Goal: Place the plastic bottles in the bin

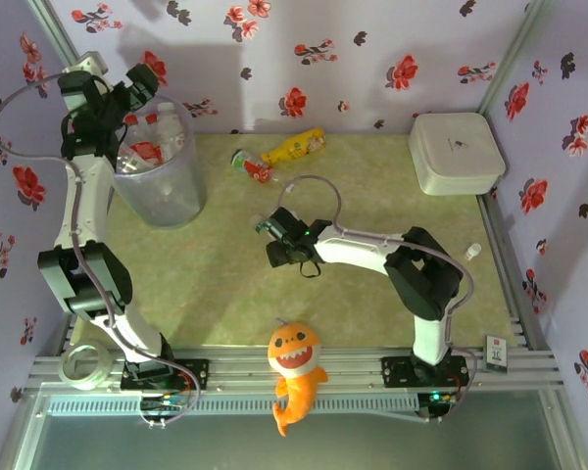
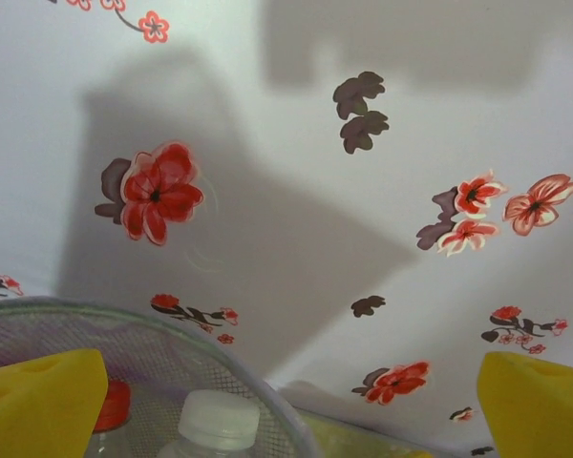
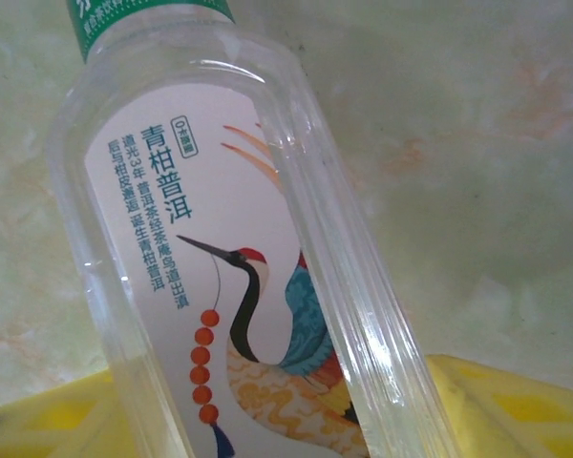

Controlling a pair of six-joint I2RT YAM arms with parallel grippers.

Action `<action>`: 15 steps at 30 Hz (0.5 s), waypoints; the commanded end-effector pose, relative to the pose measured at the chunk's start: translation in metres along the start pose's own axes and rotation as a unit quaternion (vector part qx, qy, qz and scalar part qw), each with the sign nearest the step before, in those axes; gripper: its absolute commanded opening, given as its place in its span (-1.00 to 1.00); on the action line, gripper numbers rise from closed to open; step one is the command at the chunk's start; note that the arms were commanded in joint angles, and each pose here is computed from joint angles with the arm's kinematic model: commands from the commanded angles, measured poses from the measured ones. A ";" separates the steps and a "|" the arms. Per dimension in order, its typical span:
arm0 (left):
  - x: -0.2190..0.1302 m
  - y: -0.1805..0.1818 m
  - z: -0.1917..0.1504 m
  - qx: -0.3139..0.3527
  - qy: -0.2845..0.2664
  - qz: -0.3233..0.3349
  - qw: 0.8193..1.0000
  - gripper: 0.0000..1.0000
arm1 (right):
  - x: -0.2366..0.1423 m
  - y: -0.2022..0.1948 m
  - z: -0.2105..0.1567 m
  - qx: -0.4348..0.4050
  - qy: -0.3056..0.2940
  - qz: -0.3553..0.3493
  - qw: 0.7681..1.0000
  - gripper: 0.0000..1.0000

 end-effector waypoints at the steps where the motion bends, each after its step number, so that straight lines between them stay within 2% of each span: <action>1: -0.023 -0.018 0.021 -0.014 -0.028 -0.032 0.999 0.99 | -0.022 -0.009 0.013 0.010 -0.044 0.009 0.999 0.31; 8: -0.053 -0.053 0.009 -0.015 -0.018 -0.063 0.998 0.99 | -0.045 -0.032 0.022 0.011 -0.087 0.034 0.996 0.26; 15: -0.078 -0.102 -0.057 -0.002 0.052 -0.103 0.993 0.99 | -0.063 -0.067 0.034 0.020 -0.147 0.068 0.987 0.24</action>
Point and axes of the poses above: each hand's point on the last joint's axis, 136 mm out from that joint toward the fingers, its own x axis out along the fingers, its own y axis along the line the jaws close on, z = x × y, the point moved 8 cm from there along -x, back along the fingers, and after that the axes turned 1 degree about x, right-handed, at the moved point
